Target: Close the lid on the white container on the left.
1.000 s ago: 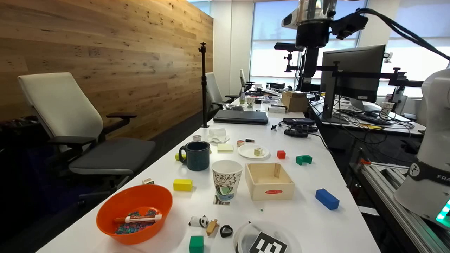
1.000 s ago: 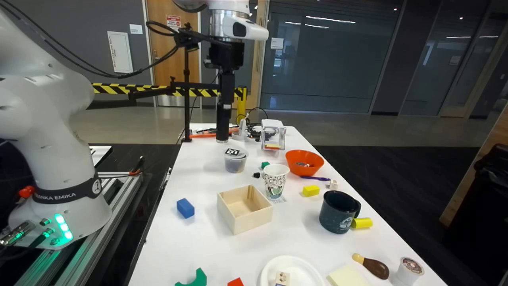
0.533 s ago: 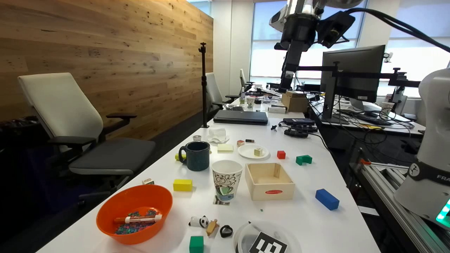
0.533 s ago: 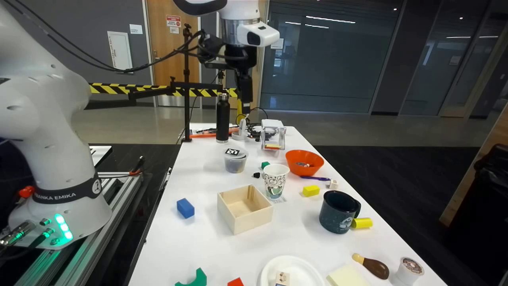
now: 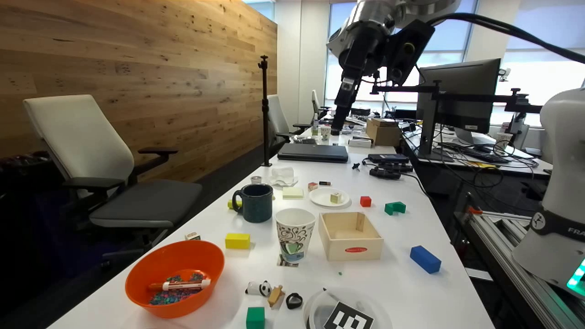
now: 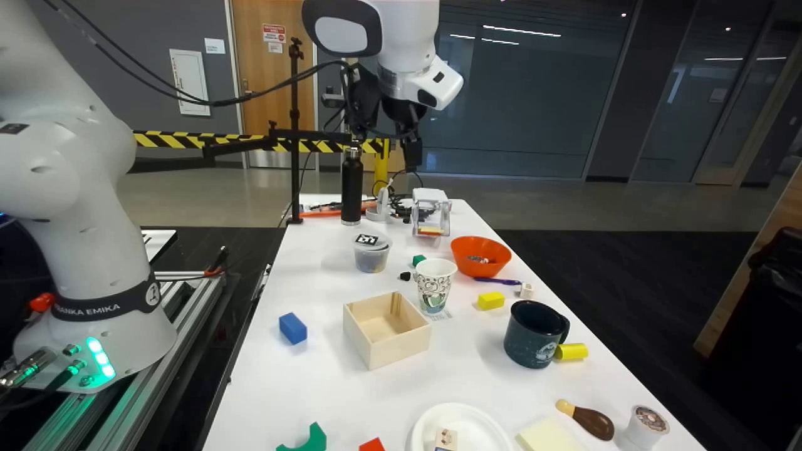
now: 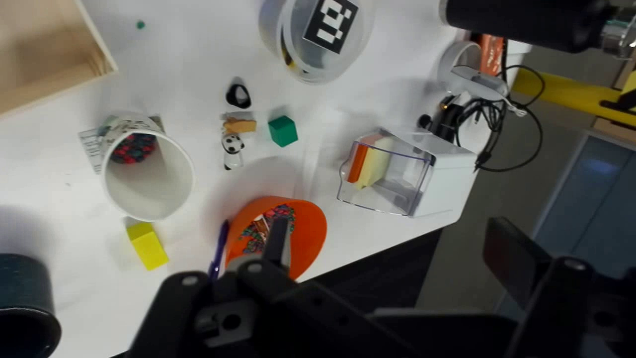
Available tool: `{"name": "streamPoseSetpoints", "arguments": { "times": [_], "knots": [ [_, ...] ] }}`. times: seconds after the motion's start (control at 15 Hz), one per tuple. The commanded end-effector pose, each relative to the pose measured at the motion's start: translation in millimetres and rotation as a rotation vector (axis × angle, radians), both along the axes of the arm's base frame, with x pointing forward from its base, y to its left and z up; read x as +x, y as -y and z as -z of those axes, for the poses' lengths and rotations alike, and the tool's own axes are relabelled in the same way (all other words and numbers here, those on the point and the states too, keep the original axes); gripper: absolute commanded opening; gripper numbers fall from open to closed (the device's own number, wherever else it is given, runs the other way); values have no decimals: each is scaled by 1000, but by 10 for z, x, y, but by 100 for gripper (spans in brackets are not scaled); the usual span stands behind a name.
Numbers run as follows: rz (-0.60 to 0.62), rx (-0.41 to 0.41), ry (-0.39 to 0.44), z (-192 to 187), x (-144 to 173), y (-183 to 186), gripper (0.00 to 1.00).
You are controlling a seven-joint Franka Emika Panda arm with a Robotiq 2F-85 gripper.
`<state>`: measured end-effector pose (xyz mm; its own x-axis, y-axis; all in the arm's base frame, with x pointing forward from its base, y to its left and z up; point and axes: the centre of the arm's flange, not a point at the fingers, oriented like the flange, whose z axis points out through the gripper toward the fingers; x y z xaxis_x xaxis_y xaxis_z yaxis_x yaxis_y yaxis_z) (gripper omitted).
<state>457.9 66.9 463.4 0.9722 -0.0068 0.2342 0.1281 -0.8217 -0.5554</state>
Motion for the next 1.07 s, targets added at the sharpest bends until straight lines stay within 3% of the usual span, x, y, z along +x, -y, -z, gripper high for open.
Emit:
{"name": "streamPoseSetpoints", "arguments": {
  "times": [0.0,0.53,0.87,0.93,1.0],
  "knots": [
    [-5,83,-16,157,344,-136,100],
    [-69,47,-105,841,756,-845,100],
    [-7,12,-62,1214,1070,-1230,100],
    [8,17,-62,1235,1096,-1260,100],
    [-40,-12,-72,1183,897,-1150,100]
  ]
}}
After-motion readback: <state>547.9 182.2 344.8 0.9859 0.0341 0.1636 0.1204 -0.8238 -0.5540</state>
